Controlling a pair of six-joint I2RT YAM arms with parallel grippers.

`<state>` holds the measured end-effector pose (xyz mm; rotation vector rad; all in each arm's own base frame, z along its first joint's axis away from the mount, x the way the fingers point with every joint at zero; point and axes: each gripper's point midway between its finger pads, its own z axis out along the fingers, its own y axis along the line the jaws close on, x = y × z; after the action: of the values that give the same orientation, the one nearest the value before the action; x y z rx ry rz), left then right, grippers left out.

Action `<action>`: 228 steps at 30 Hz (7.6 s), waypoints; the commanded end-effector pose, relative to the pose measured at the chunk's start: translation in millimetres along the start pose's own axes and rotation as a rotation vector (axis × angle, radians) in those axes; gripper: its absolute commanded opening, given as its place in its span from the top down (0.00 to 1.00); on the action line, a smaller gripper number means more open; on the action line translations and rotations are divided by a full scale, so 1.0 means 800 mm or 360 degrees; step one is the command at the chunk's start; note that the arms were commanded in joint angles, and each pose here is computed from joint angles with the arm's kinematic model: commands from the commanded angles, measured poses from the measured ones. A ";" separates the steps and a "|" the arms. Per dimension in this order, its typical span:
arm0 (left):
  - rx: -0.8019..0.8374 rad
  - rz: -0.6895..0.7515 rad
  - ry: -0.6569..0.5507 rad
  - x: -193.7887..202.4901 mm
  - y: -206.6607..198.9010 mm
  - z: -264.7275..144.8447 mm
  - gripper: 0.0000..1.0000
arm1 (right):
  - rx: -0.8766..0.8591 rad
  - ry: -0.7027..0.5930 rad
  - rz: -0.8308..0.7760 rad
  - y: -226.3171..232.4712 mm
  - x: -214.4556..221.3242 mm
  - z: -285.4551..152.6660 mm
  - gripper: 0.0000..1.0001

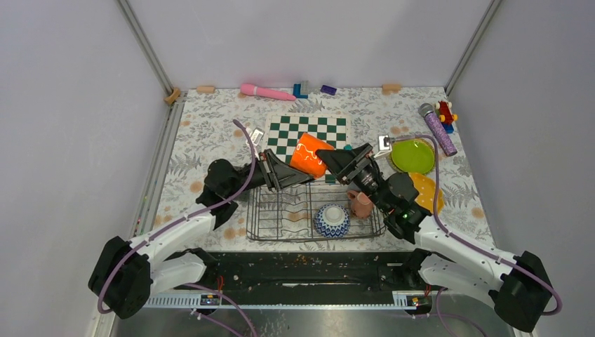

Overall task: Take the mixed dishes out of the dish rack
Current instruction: Place the cup at the center of the board, then pick up the cup from the dish rack.

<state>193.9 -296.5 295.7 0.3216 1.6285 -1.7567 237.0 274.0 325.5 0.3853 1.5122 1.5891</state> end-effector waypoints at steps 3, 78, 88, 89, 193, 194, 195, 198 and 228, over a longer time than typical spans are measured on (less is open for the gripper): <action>-0.0119 0.0276 -0.0225 -0.039 0.000 -0.011 1.00 | -0.0046 -0.0251 -0.0087 0.013 -0.041 -0.013 0.00; -0.2903 -0.0232 -0.1002 -0.133 0.362 -0.385 0.90 | 0.0664 -0.0344 -0.1064 -0.081 -0.096 -0.071 0.00; -0.2879 -0.0245 -0.0954 -0.130 0.364 -0.380 0.69 | 0.0690 -0.0390 -0.1074 -0.083 -0.103 -0.078 0.00; -0.2875 -0.0246 -0.0952 -0.130 0.364 -0.380 0.68 | 0.0691 -0.0390 -0.1075 -0.083 -0.103 -0.078 0.00; -0.1599 0.0135 -0.0649 -0.126 0.176 -0.221 0.01 | 0.2064 0.0670 -0.1218 -0.321 -0.068 -0.111 0.46; -0.1599 0.0135 -0.0651 -0.126 0.176 -0.221 0.01 | 0.2056 0.0667 -0.1214 -0.319 -0.067 -0.112 0.50; -0.1597 0.0136 -0.0650 -0.126 0.176 -0.221 0.01 | 0.2046 0.0666 -0.1212 -0.317 -0.067 -0.113 0.55; -0.1594 0.0133 -0.0648 -0.125 0.176 -0.220 0.01 | 0.2006 0.0674 -0.1209 -0.311 -0.066 -0.113 0.66; -0.1563 0.0127 -0.0632 -0.125 0.173 -0.215 0.01 | 0.1390 0.0758 -0.1218 -0.231 -0.042 -0.087 1.00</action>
<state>303.5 -89.7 205.9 -0.4345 1.9452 -0.6890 270.9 163.3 112.9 -0.1135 2.4183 0.2232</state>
